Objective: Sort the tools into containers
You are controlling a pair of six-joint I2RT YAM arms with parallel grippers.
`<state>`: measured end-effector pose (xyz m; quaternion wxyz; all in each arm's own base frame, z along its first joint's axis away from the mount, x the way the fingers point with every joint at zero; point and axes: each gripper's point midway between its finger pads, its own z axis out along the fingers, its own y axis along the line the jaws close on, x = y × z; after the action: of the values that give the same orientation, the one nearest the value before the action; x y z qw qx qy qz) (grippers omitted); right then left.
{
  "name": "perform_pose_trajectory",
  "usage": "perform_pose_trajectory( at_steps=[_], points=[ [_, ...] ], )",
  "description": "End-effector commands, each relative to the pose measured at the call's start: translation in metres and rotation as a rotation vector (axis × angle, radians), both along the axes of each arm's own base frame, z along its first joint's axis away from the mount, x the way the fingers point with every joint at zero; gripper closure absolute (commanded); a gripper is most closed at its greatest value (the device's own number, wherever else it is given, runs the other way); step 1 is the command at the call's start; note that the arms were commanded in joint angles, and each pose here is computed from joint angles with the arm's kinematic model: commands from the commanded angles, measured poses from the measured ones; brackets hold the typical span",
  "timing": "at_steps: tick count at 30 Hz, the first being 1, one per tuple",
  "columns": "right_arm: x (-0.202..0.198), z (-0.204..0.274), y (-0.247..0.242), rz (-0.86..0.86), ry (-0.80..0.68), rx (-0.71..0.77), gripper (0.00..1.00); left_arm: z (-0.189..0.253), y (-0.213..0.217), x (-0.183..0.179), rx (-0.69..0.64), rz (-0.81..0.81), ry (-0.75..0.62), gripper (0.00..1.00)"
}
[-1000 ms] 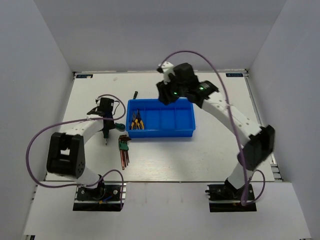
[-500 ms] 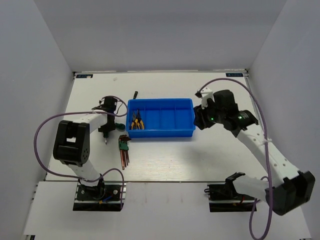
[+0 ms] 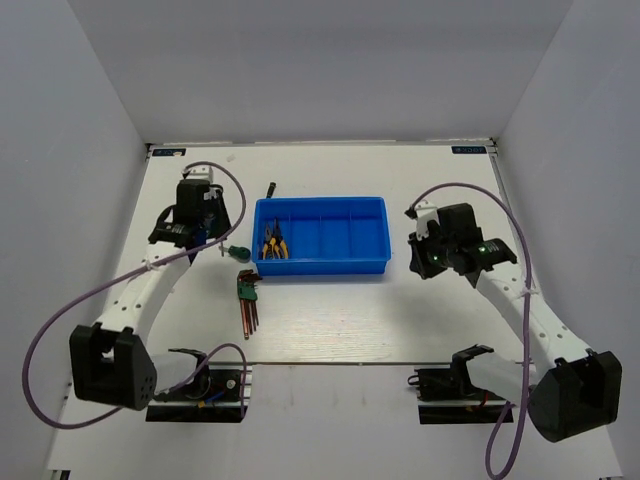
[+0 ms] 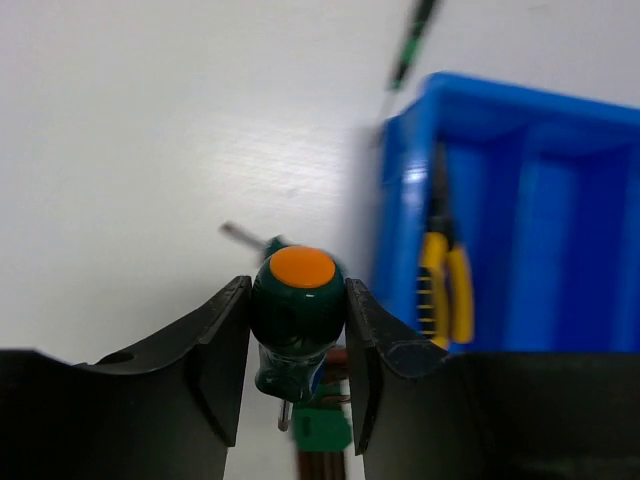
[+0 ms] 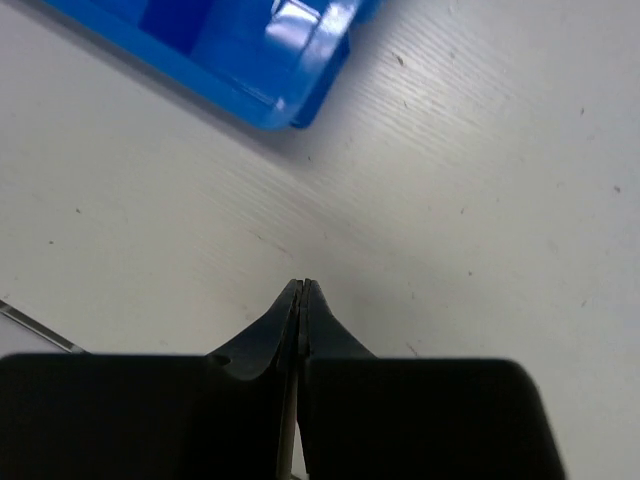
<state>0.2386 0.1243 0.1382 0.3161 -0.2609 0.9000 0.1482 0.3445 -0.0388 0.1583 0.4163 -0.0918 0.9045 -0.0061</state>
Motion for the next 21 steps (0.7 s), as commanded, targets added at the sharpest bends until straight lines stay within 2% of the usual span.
perform_pose_trajectory(
  at_steps=[1,5,9,14,21],
  points=[
    [0.003,-0.004,-0.009,-0.020,-0.013,-0.003,1.00,0.049,-0.058,0.018,-0.201,-0.257,-0.171,1.00],
    [0.001,-0.007,-0.010,-0.018,0.009,0.011,1.00,0.061,-0.108,0.032,-0.359,-0.445,-0.235,1.00],
    [0.000,-0.011,-0.012,-0.023,0.029,0.026,1.00,0.043,-0.135,0.044,-0.437,-0.520,-0.219,1.00],
    [-0.001,-0.017,-0.014,-0.027,0.061,0.030,1.00,0.037,-0.173,0.054,-0.470,-0.612,-0.214,1.00],
    [-0.001,-0.020,-0.013,-0.026,0.082,0.045,1.00,0.019,-0.203,0.068,-0.444,-0.649,-0.158,1.00]
  ],
)
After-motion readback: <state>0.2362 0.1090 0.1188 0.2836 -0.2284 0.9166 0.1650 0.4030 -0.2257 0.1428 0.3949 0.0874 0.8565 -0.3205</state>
